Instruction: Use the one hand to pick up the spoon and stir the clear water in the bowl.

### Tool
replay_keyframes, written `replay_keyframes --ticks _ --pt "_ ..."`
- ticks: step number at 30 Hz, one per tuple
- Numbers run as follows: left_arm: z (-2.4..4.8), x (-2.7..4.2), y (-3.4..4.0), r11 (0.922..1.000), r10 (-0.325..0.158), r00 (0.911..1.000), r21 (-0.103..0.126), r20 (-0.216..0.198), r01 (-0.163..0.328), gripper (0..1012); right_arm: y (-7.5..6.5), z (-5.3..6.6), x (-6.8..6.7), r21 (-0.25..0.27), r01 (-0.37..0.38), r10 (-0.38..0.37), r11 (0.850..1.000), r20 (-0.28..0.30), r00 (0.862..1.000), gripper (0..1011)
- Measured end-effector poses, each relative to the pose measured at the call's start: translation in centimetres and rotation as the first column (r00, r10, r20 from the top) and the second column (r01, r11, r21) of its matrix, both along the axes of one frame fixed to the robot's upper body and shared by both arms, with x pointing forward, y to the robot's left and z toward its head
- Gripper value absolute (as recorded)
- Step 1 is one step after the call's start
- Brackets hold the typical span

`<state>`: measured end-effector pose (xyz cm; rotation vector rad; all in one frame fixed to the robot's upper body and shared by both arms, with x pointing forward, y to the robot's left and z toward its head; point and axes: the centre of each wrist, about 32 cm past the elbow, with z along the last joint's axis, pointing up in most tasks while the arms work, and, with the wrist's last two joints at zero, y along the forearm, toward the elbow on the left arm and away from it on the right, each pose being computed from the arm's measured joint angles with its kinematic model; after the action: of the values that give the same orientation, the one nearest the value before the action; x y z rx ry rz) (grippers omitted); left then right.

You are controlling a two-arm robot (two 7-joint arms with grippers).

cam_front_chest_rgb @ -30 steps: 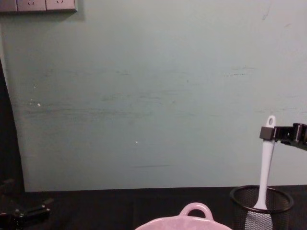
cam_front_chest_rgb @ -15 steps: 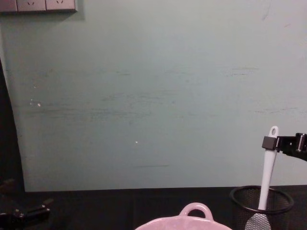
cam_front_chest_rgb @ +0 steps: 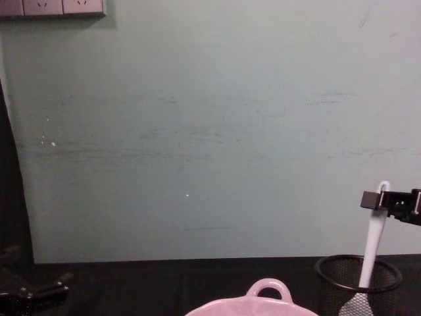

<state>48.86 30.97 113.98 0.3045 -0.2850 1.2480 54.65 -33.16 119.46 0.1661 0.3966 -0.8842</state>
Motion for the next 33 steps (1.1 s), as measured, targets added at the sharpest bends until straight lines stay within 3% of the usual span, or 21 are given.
replay_keyframes --ticks 3,6,14,22,27,33 --pt "0.0 0.0 0.0 1.0 0.0 1.0 0.0 0.0 0.0 1005 -0.1 -0.2 -0.1 0.0 0.007 -0.007 1.0 -0.007 1.0 440" --pt "0.0 0.0 0.0 1.0 0.0 1.0 0.0 0.0 0.0 1005 -0.2 -0.3 -0.2 0.001 0.014 -0.014 1.0 -0.011 1.0 501" --pt "0.0 0.0 0.0 1.0 0.0 1.0 0.0 0.0 0.0 1005 -0.5 -0.8 -0.2 0.0 0.025 -0.025 1.0 -0.024 0.999 785" --pt "0.0 0.0 0.0 1.0 0.0 1.0 0.0 0.0 0.0 1005 -0.6 -1.1 -0.3 -0.004 0.027 -0.027 1.0 -0.032 0.999 982" --pt "0.0 0.0 0.0 1.0 0.0 1.0 0.0 0.0 0.0 1005 -0.7 -0.7 -0.7 -0.012 0.026 -0.026 1.0 -0.032 0.999 1002" --pt "0.0 0.0 0.0 1.0 0.0 1.0 0.0 0.0 0.0 1005 -1.2 0.5 -2.4 -0.055 0.025 -0.026 0.998 -0.018 1.0 1003"
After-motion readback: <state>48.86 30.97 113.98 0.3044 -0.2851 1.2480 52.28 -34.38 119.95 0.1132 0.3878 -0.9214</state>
